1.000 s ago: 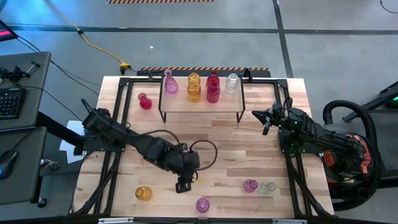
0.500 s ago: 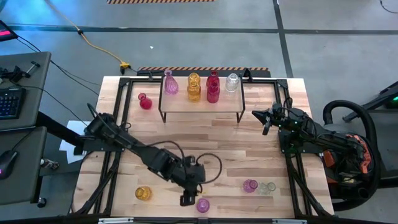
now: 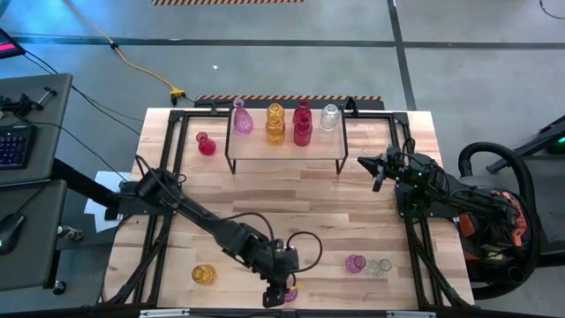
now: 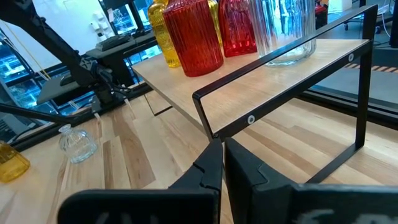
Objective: Sort vases onto shelf
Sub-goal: Put the left pink vase on the shelf aligned with the other pink vase
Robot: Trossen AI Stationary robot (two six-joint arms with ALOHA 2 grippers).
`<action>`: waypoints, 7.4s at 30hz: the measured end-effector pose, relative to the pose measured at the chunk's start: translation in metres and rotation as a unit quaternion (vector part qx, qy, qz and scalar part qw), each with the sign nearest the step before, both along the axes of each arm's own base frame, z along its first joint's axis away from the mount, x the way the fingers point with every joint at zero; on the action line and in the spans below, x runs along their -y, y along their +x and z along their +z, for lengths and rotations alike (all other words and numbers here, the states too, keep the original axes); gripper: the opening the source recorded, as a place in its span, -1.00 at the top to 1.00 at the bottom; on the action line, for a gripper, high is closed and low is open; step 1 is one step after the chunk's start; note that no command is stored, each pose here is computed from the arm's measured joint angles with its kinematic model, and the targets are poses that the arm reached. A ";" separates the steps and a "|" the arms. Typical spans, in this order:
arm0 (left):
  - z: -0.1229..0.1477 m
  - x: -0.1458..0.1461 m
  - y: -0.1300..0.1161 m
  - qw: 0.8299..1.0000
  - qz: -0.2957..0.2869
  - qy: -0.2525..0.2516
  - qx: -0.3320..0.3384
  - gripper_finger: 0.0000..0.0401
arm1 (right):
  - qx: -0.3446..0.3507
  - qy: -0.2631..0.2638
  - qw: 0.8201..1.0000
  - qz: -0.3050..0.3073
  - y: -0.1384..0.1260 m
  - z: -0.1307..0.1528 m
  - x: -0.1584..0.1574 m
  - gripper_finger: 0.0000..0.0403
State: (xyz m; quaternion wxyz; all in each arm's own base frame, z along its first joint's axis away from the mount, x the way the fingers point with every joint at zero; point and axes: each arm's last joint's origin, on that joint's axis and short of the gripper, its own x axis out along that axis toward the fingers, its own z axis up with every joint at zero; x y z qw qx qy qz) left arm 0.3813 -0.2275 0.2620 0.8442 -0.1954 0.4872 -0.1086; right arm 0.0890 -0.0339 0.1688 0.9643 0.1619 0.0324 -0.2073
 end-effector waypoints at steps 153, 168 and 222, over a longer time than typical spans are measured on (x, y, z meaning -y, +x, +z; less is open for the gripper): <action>0.160 -0.152 -0.071 0.963 0.138 0.221 -0.064 0.94 | 0.000 0.000 1.000 0.000 0.000 0.000 0.000 1.00; 0.193 -0.248 -0.111 0.960 0.153 0.233 -0.034 0.94 | 0.000 0.000 1.000 0.000 0.000 0.000 0.000 1.00; 0.144 -0.374 -0.131 0.965 0.192 0.150 -0.099 0.91 | 0.000 0.000 1.000 0.000 0.000 0.000 0.000 1.00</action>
